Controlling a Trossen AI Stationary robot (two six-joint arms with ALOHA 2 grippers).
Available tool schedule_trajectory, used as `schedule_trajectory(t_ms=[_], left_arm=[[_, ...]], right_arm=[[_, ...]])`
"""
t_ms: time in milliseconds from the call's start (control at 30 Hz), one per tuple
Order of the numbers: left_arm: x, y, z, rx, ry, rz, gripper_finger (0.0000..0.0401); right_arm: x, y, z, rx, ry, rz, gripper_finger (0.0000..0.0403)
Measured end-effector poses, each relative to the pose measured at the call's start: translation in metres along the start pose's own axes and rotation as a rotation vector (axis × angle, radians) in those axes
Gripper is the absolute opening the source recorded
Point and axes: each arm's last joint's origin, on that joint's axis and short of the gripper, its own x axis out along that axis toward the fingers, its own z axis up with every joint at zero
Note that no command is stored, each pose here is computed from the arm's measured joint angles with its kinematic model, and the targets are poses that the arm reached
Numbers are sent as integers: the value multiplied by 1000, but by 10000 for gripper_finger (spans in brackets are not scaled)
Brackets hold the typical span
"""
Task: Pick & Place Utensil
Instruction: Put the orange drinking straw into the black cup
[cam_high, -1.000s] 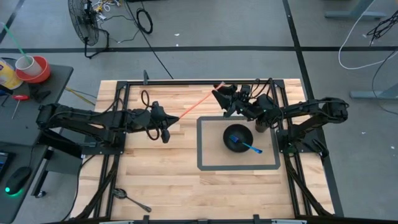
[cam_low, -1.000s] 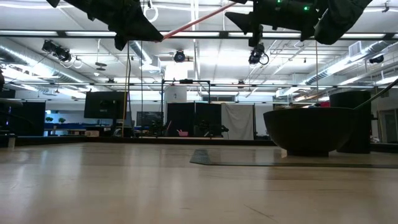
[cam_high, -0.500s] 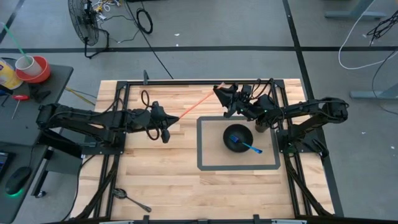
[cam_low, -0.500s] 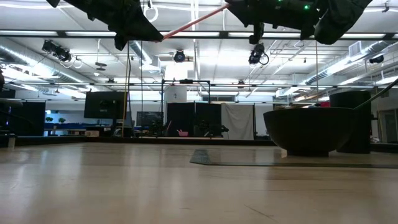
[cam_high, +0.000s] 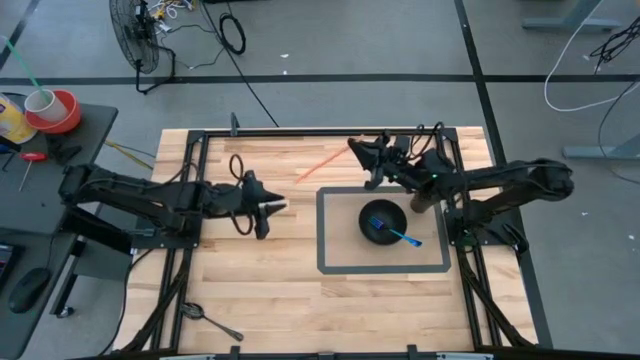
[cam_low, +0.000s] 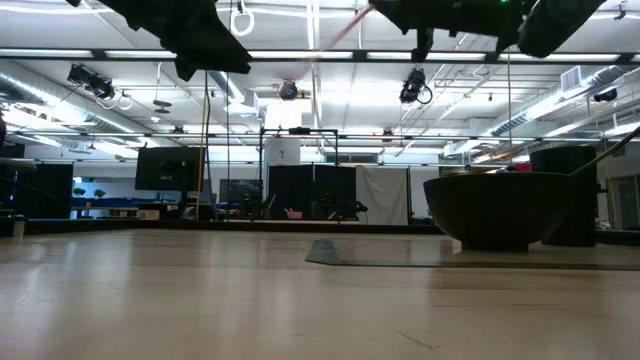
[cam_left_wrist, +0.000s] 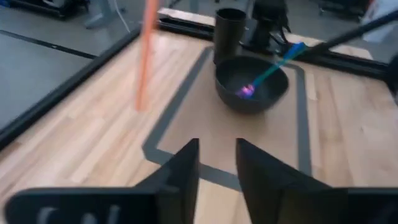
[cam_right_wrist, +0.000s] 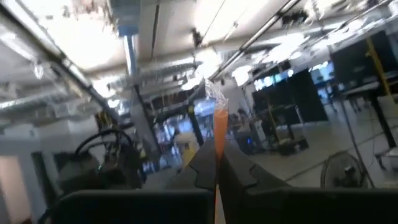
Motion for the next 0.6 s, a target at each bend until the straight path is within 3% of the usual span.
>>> schedule_trajectory(t_ms=[267, 600], left_arm=[[-12, -10, -9, 47, 68, -56, 196], [-13, -9, -6, 35, 32, -25, 213]], right_arm=[[-39, 13, 63, -36, 48, 37, 9], [-99, 18, 148, -193, 368, -46, 9]])
